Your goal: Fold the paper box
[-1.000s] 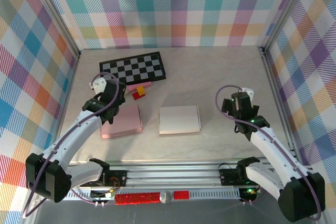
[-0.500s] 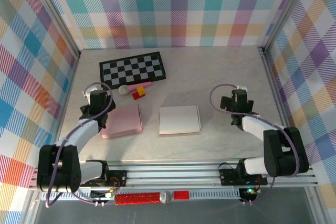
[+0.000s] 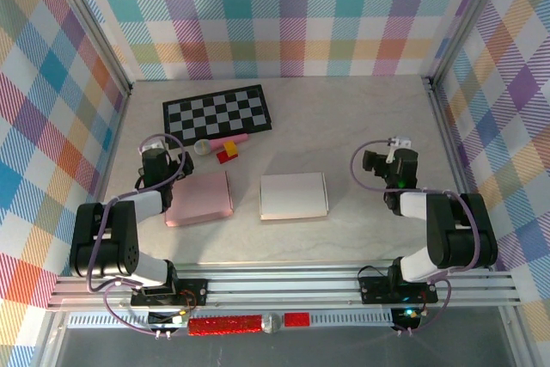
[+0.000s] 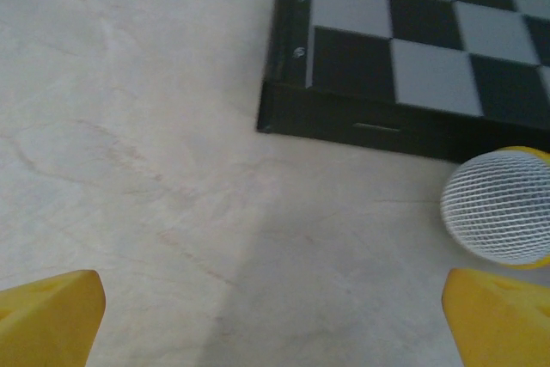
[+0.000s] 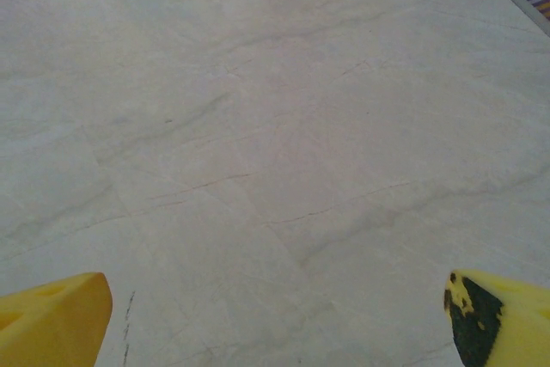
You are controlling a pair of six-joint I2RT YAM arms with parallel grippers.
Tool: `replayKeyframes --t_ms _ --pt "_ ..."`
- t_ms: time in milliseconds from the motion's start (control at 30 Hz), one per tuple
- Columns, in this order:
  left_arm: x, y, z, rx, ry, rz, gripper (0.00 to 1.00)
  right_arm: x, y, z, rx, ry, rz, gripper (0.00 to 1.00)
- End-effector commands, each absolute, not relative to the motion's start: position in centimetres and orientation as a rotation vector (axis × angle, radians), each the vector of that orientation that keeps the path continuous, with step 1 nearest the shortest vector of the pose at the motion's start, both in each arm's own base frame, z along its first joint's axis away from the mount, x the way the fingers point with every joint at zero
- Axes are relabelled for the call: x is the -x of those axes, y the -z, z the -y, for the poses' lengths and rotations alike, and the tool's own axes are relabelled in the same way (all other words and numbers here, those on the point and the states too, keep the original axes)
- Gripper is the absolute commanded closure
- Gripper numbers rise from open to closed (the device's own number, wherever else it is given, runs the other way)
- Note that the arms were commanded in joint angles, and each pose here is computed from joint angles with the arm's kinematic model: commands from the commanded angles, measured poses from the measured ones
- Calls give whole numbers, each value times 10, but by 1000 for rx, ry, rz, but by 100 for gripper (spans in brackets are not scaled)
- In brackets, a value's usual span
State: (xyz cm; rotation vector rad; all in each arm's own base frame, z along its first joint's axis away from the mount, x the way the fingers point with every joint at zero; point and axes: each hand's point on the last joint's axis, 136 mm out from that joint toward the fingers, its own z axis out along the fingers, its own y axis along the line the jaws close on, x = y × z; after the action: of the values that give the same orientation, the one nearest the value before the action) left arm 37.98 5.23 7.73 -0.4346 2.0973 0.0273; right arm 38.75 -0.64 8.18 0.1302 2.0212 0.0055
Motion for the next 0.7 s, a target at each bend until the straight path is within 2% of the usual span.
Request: replayKeyframes --t_ms 0,233,533,667 --pt "-387 -104 -47 385 42 -1959 0 -389 -98 2 -110 -36 -1889 1" --pt "-369 -110 -49 403 23 -1898 0 -381 -99 10 -157 -9 -1843 1" --pt "-392 -100 -48 413 72 -1920 0 -386 -97 9 -153 -8 -1875 1" --pt "-388 -100 -41 377 53 -1925 0 -387 -97 8 -149 -11 -1878 1"
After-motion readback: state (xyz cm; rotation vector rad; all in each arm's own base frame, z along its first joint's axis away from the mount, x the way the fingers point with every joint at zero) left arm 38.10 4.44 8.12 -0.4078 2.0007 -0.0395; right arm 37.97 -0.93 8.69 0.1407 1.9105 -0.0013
